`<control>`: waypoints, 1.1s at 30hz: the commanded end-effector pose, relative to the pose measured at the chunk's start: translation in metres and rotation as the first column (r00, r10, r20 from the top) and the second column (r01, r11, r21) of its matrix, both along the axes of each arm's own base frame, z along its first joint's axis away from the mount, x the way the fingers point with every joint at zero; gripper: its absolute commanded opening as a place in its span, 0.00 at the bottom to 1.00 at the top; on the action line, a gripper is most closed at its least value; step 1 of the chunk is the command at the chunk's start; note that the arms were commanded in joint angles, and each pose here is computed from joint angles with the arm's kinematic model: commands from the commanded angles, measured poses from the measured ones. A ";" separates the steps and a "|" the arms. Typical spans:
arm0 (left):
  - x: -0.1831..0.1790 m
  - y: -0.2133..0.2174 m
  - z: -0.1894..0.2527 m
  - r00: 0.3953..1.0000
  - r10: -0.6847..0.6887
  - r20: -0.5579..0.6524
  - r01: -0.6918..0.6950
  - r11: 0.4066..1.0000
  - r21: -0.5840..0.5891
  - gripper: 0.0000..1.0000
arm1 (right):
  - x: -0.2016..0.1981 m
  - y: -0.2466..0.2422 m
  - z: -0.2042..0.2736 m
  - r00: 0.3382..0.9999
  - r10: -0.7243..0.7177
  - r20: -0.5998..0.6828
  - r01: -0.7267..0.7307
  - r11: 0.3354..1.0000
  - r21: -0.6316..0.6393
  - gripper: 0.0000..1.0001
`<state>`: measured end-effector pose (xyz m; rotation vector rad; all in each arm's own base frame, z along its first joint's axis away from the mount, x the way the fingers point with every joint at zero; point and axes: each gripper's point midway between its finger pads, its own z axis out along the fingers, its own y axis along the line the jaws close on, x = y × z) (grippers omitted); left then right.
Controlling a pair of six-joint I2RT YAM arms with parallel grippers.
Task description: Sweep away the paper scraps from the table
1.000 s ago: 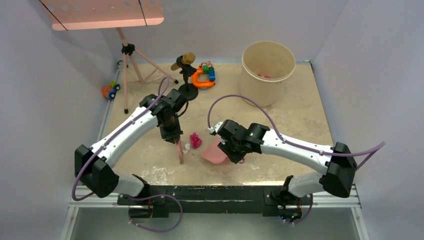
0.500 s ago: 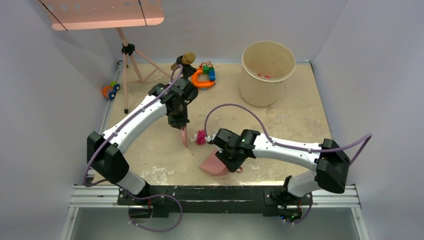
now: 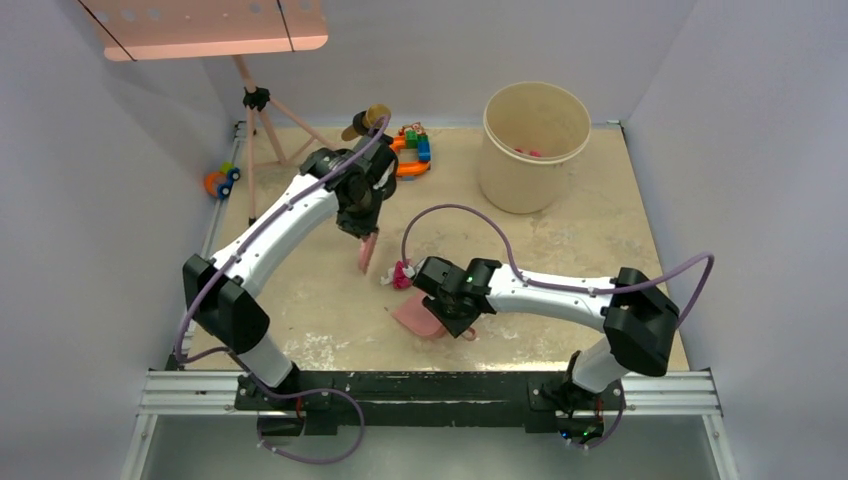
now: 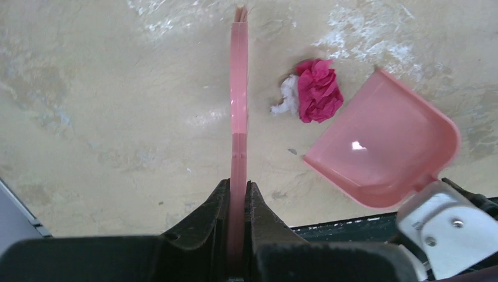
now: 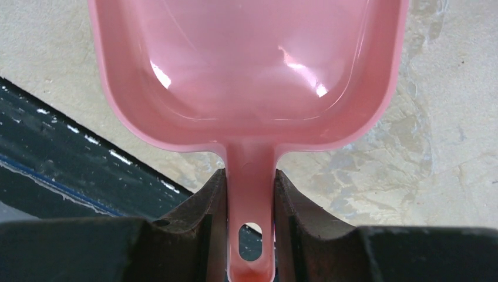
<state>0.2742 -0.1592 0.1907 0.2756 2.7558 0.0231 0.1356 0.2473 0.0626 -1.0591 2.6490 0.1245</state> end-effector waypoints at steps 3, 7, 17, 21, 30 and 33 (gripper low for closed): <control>0.027 -0.026 -0.003 0.989 -0.142 -0.048 0.141 0.990 -0.009 0.00 | 0.029 0.023 0.013 0.998 -0.009 0.066 0.004 0.997 0.078 0.00; 0.042 -0.021 -0.006 0.986 -0.142 -0.091 0.150 0.985 0.088 0.00 | 0.037 0.026 0.015 0.997 0.010 0.078 -0.016 0.997 0.078 0.00; 0.031 -0.037 -0.034 0.949 -0.209 -0.237 0.229 0.972 0.059 0.00 | 0.052 0.029 0.014 0.992 0.050 0.115 -0.054 0.998 0.032 0.00; 0.009 -0.059 -0.039 0.924 -0.249 -0.291 0.233 0.968 -0.087 0.00 | 0.054 0.029 0.013 0.991 0.054 0.124 -0.058 0.998 0.029 0.00; -0.019 -0.084 0.006 0.920 -0.321 -0.226 0.242 0.917 -0.318 0.00 | 0.048 0.025 0.014 0.991 0.025 0.130 -0.035 0.997 0.075 0.00; -0.023 -0.080 0.021 0.931 -0.312 -0.187 0.239 0.912 -0.334 0.00 | 0.048 0.024 0.021 0.988 0.005 0.154 -0.023 0.993 0.117 0.00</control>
